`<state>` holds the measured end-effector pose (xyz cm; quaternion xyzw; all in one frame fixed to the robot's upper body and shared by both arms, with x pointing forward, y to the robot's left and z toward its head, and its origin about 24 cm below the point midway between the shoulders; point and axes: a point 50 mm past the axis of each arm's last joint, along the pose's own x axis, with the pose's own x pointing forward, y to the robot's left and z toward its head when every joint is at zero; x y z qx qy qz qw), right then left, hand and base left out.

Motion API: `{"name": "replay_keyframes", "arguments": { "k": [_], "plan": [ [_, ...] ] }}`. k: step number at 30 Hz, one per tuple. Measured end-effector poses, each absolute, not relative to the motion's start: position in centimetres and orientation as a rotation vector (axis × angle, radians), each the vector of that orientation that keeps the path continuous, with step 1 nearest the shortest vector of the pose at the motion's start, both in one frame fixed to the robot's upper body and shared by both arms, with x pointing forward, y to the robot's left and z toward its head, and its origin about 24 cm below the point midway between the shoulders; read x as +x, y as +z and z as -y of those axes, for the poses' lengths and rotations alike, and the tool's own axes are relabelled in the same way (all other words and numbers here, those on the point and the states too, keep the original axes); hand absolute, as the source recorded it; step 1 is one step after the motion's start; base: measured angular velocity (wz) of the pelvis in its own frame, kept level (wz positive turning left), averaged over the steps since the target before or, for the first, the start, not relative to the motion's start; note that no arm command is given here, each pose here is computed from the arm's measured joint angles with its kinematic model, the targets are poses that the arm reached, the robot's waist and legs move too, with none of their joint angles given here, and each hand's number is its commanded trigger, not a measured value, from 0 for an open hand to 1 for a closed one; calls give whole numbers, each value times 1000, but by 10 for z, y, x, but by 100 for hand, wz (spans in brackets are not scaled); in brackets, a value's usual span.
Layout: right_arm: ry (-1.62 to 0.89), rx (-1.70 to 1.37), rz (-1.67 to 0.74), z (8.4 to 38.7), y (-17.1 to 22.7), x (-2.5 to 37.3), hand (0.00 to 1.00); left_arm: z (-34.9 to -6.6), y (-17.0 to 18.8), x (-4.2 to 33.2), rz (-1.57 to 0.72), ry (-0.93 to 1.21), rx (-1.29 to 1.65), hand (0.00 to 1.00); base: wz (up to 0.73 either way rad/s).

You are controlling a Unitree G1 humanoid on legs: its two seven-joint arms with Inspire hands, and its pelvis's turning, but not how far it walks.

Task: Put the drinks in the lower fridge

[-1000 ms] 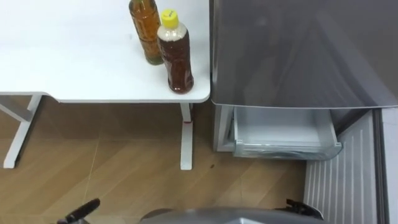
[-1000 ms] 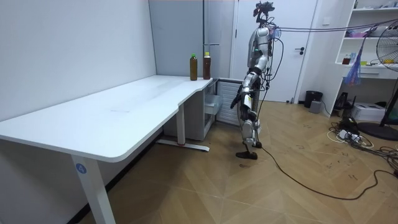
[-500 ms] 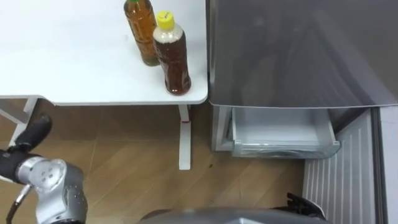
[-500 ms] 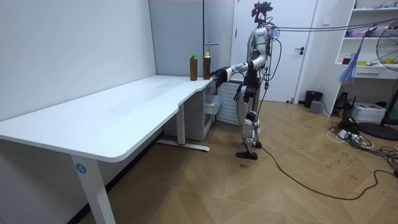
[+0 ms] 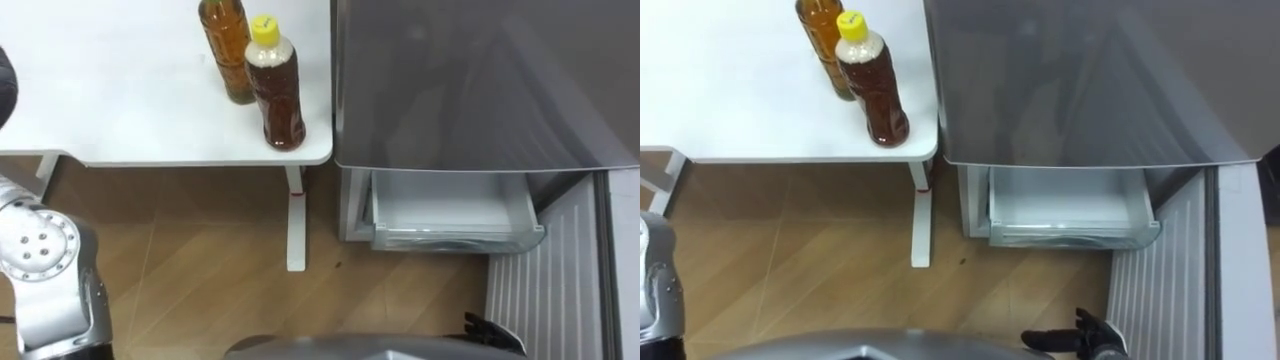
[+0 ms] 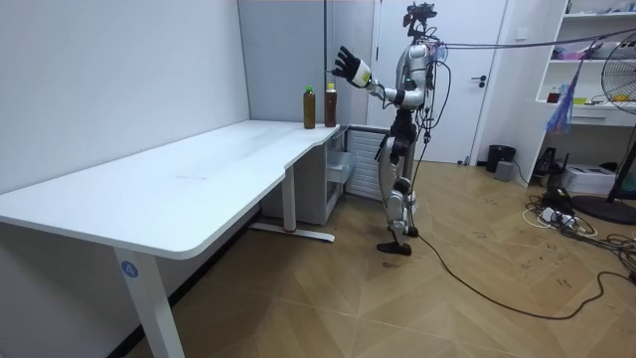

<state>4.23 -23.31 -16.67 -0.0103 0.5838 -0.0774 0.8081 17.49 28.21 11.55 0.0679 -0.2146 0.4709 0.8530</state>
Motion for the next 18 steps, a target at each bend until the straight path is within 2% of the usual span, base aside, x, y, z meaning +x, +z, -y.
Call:
{"name": "replay_keyframes", "arguments": {
  "k": [11, 18],
  "plan": [
    [-173, -2, -1235, 234, -166, 42, 0, -250, 137, 190, 540, 694, 143, 0, 2],
    [-163, 14, -1232, 233, -166, 43, 0, -241, 137, 196, 532, 590, 153, 0, -1]
  ]
}}
